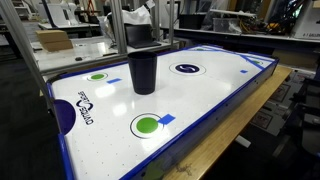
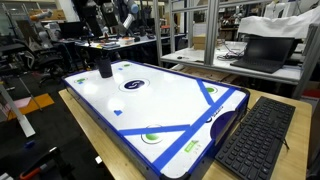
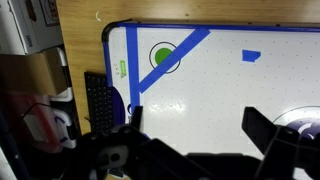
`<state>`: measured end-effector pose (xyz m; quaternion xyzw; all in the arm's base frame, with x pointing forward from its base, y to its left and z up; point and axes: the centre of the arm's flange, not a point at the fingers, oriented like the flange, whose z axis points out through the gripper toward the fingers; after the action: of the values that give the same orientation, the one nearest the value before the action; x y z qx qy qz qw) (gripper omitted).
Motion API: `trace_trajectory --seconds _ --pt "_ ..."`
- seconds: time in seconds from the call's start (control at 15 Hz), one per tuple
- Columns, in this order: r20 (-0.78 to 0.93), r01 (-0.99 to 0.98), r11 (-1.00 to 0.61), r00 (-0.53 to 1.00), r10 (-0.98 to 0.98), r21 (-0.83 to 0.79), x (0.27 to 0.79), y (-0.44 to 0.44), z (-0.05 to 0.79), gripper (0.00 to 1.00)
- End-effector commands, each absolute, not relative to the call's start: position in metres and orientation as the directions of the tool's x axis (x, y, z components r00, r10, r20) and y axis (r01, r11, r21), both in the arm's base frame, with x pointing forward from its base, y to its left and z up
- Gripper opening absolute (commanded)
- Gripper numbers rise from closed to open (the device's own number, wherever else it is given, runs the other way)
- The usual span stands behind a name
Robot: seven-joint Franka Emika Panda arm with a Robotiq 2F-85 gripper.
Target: Take the marker from the cup and put it on the table
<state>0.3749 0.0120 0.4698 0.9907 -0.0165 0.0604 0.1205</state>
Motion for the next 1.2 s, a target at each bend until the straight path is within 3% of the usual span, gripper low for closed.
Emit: trace_trajectory --seconds 0.0,0.4,1.13 --pt "0.124 -0.047 -0.97 0.992 -0.018 0.237 0.375 0.012 0.47 1.0" --pt "0.126 -0.032 -0.973 0.992 -0.003 0.23 0.377 0.013 0.47 1.0" --pt "0.21 0.501 -0.836 0.813 0.543 0.224 0.437 0.036 0.497 1.0"
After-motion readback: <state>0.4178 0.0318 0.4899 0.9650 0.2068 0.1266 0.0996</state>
